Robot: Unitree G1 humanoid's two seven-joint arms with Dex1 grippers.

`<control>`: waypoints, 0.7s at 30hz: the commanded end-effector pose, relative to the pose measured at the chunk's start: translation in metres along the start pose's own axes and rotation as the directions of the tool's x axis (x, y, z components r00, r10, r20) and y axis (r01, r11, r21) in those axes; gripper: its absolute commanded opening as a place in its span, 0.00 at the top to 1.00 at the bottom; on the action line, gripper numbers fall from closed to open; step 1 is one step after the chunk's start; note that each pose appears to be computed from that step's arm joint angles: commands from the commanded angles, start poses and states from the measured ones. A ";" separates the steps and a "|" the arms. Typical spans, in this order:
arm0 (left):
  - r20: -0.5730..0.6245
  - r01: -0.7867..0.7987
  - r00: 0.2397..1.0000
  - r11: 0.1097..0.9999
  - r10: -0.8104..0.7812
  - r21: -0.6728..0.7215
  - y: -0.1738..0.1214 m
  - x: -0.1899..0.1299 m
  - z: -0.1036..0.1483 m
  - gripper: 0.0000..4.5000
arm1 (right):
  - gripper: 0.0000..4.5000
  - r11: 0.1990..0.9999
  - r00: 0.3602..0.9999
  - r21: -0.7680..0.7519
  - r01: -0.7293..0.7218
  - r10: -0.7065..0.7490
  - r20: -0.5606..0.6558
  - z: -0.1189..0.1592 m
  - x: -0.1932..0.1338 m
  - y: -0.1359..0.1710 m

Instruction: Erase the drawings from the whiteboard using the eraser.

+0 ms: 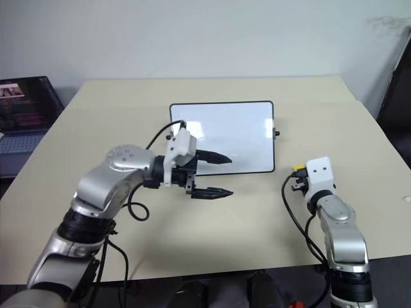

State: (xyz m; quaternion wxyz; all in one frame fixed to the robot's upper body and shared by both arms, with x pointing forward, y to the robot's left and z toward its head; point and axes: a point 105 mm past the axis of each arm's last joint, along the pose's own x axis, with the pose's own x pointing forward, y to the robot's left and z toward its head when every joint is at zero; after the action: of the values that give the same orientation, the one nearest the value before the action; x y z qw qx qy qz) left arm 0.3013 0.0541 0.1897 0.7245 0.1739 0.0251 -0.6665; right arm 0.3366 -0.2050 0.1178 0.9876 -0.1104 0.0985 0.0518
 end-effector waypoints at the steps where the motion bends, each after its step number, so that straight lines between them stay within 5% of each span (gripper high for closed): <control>1: 0.002 -0.010 1.000 0.999 0.010 0.040 0.004 -0.002 0.004 0.00 | 0.78 0.997 1.000 0.070 0.017 -0.018 0.006 0.006 0.004 -0.007; 21: -0.019 -0.082 0.996 0.997 0.083 0.011 0.001 -0.010 -0.014 0.00 | 0.78 0.985 0.995 0.156 0.075 -0.065 -0.072 -0.005 0.017 -0.028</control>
State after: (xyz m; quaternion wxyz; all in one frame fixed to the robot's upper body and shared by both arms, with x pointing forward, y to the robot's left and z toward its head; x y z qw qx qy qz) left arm 0.3041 0.0655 0.1668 0.7466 0.1706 0.0494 -0.6411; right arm 0.3571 -0.2251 0.1062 0.9885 -0.0408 0.1448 0.0149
